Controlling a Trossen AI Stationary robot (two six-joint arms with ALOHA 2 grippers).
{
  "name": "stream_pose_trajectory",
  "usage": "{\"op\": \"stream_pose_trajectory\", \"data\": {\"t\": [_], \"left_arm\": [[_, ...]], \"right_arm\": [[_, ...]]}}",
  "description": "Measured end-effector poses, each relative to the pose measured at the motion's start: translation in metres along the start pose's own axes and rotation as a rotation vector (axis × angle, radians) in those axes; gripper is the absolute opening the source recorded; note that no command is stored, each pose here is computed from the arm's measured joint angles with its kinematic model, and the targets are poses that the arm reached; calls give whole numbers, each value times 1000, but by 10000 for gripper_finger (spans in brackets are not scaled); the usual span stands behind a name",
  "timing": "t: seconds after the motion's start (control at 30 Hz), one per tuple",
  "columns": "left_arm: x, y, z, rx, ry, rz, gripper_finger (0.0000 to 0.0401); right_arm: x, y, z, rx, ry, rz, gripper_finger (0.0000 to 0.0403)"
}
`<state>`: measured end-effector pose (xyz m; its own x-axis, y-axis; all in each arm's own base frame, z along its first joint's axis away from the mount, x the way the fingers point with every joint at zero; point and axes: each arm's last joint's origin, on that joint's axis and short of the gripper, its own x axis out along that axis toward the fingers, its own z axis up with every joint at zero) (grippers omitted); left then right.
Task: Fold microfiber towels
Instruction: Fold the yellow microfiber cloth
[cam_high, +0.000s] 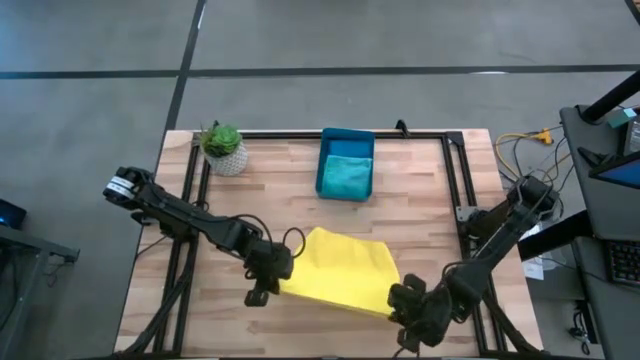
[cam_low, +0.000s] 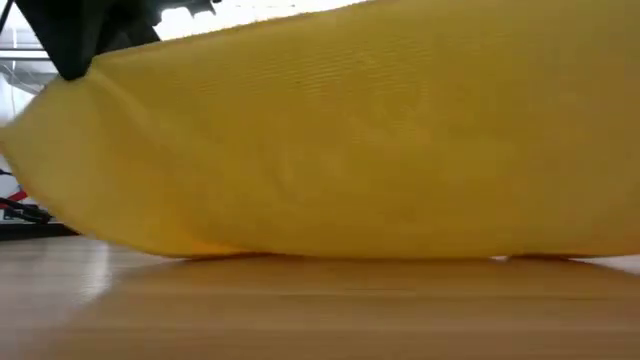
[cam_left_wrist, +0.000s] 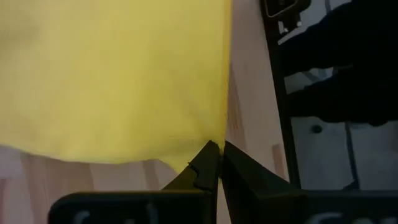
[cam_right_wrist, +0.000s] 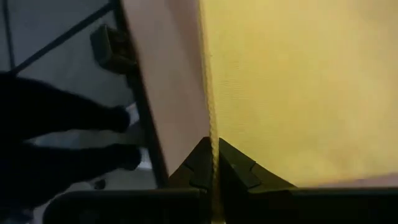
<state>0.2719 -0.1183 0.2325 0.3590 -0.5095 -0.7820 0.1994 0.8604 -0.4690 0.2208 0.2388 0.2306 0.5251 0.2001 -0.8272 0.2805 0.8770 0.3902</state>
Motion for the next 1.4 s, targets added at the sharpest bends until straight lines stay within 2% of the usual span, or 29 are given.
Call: {"op": "stream_pose_trajectory", "data": {"t": [0.1,0.23,0.4,0.83,0.97,1.1,1.23,1.4], "left_arm": [[-2,0,1,27,-3,17,0],[-25,-2,5,67,-71,106,0],[-62,5,-2,83,-116,290,0],[-198,40,-10,163,-261,729,0],[-244,52,1,209,-292,888,0],[-278,67,17,204,-299,998,0],[-283,71,24,181,-249,985,0],[-241,71,22,139,-109,842,0]], "right_arm": [[2,-8,-1,17,25,-7,8],[-20,-24,10,23,9,-63,8],[-58,-51,31,-16,-72,-145,8],[-138,-134,108,-191,-249,-395,8],[-158,-155,136,-259,-292,-514,8],[-180,-169,157,-268,-344,-624,8],[-188,-169,162,-250,-372,-632,8],[-153,-155,137,-206,-283,-536,8]]}}
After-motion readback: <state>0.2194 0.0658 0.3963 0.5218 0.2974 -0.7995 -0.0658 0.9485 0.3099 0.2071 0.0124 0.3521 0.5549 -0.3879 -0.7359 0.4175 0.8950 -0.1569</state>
